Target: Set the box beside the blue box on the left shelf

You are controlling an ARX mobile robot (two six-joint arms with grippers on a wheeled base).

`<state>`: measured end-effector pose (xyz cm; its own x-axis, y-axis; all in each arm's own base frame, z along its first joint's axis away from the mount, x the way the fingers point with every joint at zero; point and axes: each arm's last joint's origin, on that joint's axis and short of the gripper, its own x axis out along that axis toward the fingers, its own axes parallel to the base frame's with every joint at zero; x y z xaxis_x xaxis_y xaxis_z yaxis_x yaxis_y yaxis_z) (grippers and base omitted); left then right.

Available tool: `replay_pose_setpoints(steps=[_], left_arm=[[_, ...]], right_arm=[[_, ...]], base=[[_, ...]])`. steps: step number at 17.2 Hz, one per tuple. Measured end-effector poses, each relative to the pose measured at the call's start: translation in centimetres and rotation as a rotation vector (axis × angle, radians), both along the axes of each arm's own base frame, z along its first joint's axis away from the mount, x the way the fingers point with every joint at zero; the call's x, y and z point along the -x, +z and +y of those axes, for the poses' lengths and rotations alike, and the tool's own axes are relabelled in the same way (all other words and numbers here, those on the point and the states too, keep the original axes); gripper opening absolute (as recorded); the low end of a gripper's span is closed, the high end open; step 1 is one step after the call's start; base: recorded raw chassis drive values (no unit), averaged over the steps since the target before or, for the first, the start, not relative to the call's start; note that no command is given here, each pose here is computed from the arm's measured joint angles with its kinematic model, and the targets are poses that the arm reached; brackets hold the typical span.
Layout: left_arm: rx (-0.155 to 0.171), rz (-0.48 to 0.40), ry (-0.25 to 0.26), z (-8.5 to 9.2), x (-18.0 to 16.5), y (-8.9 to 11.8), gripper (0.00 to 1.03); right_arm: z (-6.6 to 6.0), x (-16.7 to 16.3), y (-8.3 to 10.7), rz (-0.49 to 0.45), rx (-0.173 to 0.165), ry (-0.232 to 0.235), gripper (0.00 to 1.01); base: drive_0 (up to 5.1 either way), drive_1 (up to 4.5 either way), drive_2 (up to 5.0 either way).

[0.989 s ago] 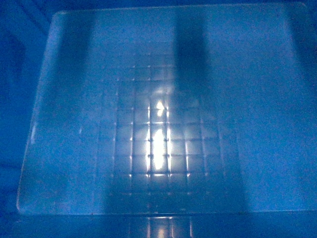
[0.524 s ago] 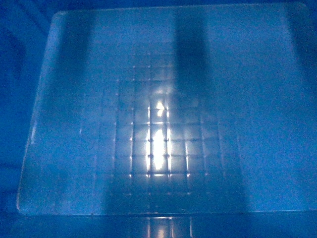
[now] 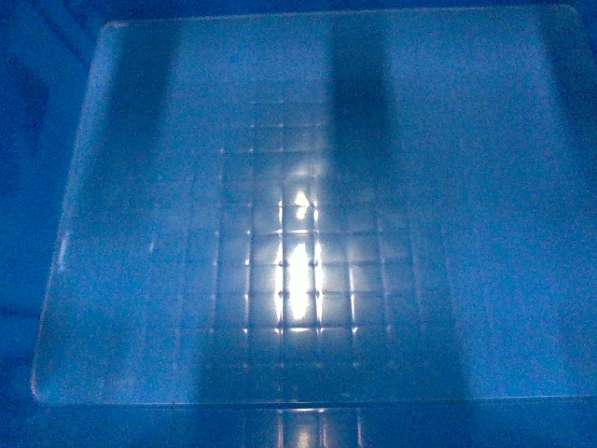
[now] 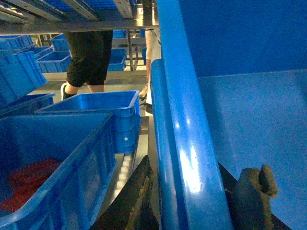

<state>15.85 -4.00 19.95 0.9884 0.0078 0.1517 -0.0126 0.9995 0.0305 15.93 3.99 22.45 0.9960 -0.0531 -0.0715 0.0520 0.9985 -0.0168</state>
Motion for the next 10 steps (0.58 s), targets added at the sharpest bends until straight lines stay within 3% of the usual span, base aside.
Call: replay_pose_setpoints(steps=[1, 2, 3, 5, 10], left_arm=[[0.000, 0.000, 0.000, 0.0, 0.0, 0.0, 0.31], [0.007, 0.063, 0.006, 0.0, 0.0, 0.0, 0.31], [-0.001, 0.156, 0.006, -0.1, 0.0, 0.9, 0.30], [0.007, 0.278, -0.010, -0.3, -0.6, -0.5, 0.30], [-0.017, 0.290, -0.041, -0.6, -3.2, 0.0, 0.30]], right_arm=[[0.0, 0.0, 0.0, 0.000, 0.000, 0.000, 0.20], [0.1, 0.0, 0.0, 0.032, 0.012, -0.012, 0.20], [0.4, 0.0, 0.2, 0.107, 0.034, -0.061, 0.20], [0.1, -0.4, -0.8, 0.189, 0.054, -0.066, 0.20], [-1.1, -3.1, -1.2, 0.265, 0.026, -0.033, 0.20]], base=[[0.0, 0.00, 0.0], [0.0, 0.00, 0.0], [0.0, 0.00, 0.0], [0.0, 0.00, 0.0], [0.0, 0.00, 0.0]])
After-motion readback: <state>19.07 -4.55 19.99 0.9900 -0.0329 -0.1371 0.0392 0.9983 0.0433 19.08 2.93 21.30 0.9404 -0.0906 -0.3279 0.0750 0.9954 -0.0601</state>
